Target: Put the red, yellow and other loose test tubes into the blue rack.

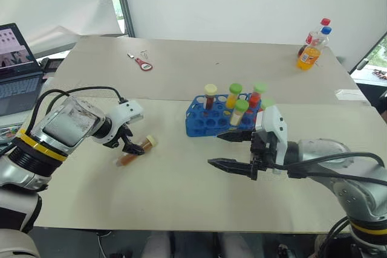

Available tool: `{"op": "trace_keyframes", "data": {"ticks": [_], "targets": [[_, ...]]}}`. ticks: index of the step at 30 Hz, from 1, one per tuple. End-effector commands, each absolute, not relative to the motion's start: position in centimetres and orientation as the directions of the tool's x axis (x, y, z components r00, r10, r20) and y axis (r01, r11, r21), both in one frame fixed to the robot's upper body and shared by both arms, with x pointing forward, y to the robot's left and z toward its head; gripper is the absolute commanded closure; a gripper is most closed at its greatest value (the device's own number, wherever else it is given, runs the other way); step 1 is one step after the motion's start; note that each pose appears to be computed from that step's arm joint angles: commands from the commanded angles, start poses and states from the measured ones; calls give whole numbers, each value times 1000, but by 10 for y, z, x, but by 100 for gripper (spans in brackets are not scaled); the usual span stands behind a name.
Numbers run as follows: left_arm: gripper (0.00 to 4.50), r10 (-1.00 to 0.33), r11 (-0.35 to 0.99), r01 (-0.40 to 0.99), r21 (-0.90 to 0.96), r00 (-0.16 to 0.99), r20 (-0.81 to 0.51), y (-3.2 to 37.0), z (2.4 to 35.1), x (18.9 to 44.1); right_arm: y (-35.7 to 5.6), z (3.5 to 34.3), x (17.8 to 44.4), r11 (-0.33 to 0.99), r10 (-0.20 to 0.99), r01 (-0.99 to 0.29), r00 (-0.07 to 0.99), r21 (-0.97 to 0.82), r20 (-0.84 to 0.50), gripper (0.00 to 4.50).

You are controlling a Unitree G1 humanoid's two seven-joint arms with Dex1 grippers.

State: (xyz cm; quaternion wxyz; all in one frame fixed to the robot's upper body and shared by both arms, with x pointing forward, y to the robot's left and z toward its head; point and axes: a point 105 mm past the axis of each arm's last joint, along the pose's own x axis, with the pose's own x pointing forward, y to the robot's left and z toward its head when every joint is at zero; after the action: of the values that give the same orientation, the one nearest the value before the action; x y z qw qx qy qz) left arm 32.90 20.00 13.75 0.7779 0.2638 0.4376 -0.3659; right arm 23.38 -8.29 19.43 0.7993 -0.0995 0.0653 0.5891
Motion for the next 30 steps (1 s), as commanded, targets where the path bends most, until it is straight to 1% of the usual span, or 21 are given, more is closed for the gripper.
{"op": "trace_keyframes", "data": {"ticks": [1, 3, 8, 9, 11, 14, 15, 17, 18, 20, 22, 27, 29, 30], "targets": [[26, -337, 600, 794, 95, 359, -870, 197, 144, 333, -82, 201, 222, 241, 938, -964, 261, -111, -228, 52], [84, -339, 584, 807, 91, 344, -876, 196, 141, 331, -82, 200, 220, 233, 939, -967, 251, -99, -236, 52], [329, -327, 542, 832, 115, 335, -884, 196, 131, 329, -83, 201, 221, 254, 932, -961, 273, -108, -240, 52], [365, -324, 545, 830, 118, 339, -883, 198, 129, 329, -84, 201, 221, 258, 930, -960, 278, -109, -241, 52], [370, -323, 526, 839, 139, 348, -880, 201, 128, 330, -84, 201, 220, 263, 928, -959, 282, -110, -243, 52], [370, -354, 491, 857, 157, 361, -863, 200, 134, 334, -87, 201, 219, 272, 924, -956, 291, -107, -250, 52], [370, -391, 465, 871, 160, 365, -845, 196, 140, 336, -90, 201, 219, 280, 920, -954, 299, -106, -253, 52], [370, -523, 380, 915, 137, 335, -784, 180, 161, 337, -95, 201, 217, 299, 911, -947, 320, -119, -261, 52], [370, -623, 313, 943, 110, 291, -726, 166, 177, 335, -98, 201, 216, 309, 905, -942, 333, -131, -265, 52], [370, -762, 252, 961, 109, 267, -590, 145, 205, 338, -105, 200, 215, 338, 892, -930, 366, -147, -266, 52], [370, -834, 245, 961, 130, 277, -478, 132, 219, 345, -110, 196, 216, 374, 872, -914, 404, -157, -277, 52], [370, -921, 240, 959, 150, 274, -277, 100, 232, 349, -119, 186, 213, 432, 824, -881, 473, -195, -311, 52], [370, -939, 275, 951, 141, 297, -172, 81, 233, 353, -125, 183, 213, 479, 790, -853, 522, -209, -321, 52], [370, -941, 293, 942, 166, 314, -123, 72, 232, 356, -127, 184, 215, 512, 767, -829, 559, -224, -315, 52]]}}
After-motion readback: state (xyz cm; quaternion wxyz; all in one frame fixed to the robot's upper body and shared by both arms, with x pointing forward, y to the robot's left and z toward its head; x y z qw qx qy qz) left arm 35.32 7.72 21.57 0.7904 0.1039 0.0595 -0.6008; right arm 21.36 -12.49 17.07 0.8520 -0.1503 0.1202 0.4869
